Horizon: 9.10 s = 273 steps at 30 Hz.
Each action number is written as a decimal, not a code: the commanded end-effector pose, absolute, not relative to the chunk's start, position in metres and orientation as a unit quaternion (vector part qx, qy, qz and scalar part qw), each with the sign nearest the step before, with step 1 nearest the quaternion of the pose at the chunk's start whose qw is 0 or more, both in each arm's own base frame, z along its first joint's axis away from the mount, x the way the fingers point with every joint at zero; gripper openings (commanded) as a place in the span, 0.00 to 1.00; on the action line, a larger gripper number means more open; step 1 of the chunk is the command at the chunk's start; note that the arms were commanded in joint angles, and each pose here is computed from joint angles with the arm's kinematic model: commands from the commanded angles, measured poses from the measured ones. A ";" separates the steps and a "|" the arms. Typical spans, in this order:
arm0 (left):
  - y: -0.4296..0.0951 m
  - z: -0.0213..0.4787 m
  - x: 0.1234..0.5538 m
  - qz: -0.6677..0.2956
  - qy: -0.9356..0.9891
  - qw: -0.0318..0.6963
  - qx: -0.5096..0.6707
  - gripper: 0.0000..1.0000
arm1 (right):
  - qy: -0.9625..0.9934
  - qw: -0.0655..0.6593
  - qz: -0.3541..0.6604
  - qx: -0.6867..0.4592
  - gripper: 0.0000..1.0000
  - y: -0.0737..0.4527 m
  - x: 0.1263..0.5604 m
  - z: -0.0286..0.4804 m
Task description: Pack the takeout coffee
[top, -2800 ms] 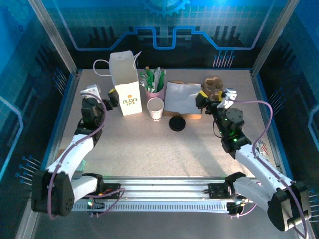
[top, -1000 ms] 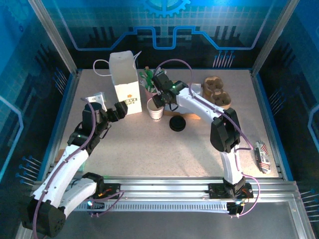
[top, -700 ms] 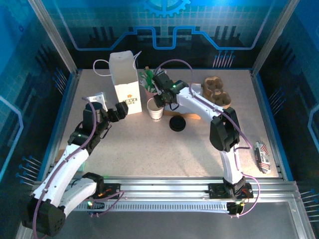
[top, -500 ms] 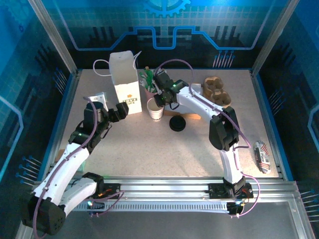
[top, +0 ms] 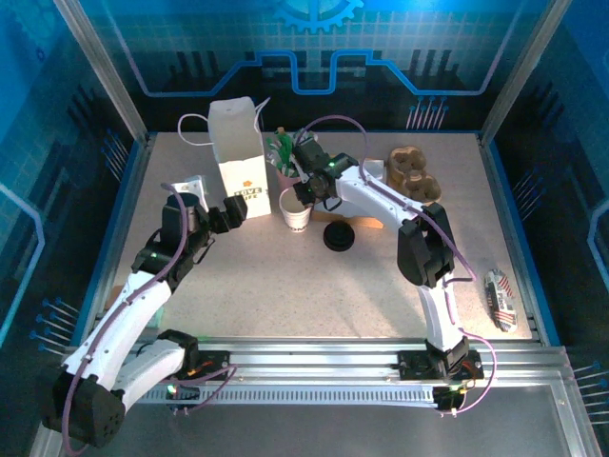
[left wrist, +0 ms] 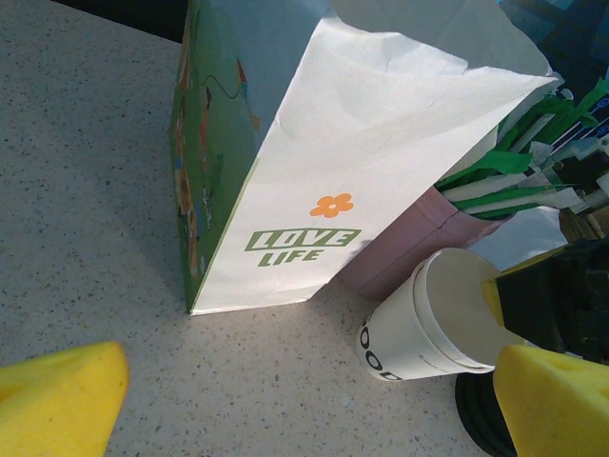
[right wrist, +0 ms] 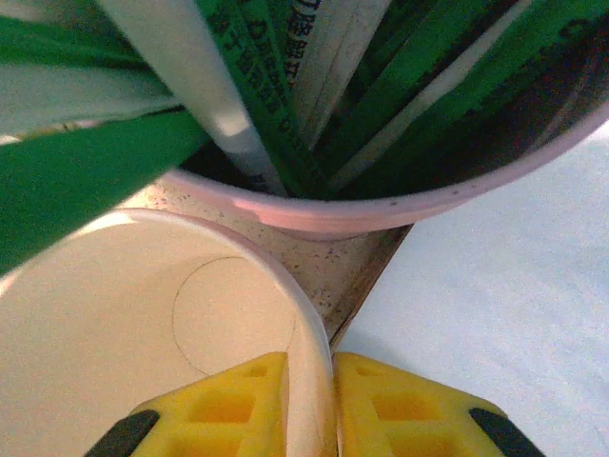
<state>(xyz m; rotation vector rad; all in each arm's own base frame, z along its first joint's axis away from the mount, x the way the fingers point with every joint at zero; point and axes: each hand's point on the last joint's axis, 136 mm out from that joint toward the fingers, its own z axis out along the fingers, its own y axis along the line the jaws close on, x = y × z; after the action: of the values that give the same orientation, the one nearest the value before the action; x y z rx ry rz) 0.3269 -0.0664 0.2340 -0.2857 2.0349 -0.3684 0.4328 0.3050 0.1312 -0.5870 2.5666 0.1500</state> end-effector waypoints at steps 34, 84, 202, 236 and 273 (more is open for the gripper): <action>-0.112 0.235 0.316 -0.188 0.885 0.411 -0.114 0.93 | 0.913 0.280 0.113 -0.275 0.00 0.332 0.392 0.194; -0.153 0.138 0.289 -0.362 0.856 0.273 -0.248 0.74 | 0.909 0.248 0.132 -0.307 0.00 0.349 0.359 0.174; -0.150 0.130 0.272 -0.482 0.761 0.356 -0.250 0.78 | 0.907 0.195 0.220 -0.302 0.00 0.371 0.322 0.167; -0.145 0.085 0.261 -0.433 0.803 0.311 -0.268 0.66 | 0.904 0.208 0.215 -0.305 0.00 0.370 0.318 0.191; -0.151 0.157 0.266 -0.433 0.805 0.342 -0.220 0.76 | 0.918 0.207 0.153 -0.301 0.00 0.350 0.330 0.169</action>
<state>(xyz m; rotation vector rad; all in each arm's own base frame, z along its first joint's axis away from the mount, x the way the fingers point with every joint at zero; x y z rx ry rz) 0.2652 -0.1497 0.1455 -0.6113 2.0996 -1.1403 0.3325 0.3502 0.1595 -0.8262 2.5745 0.4259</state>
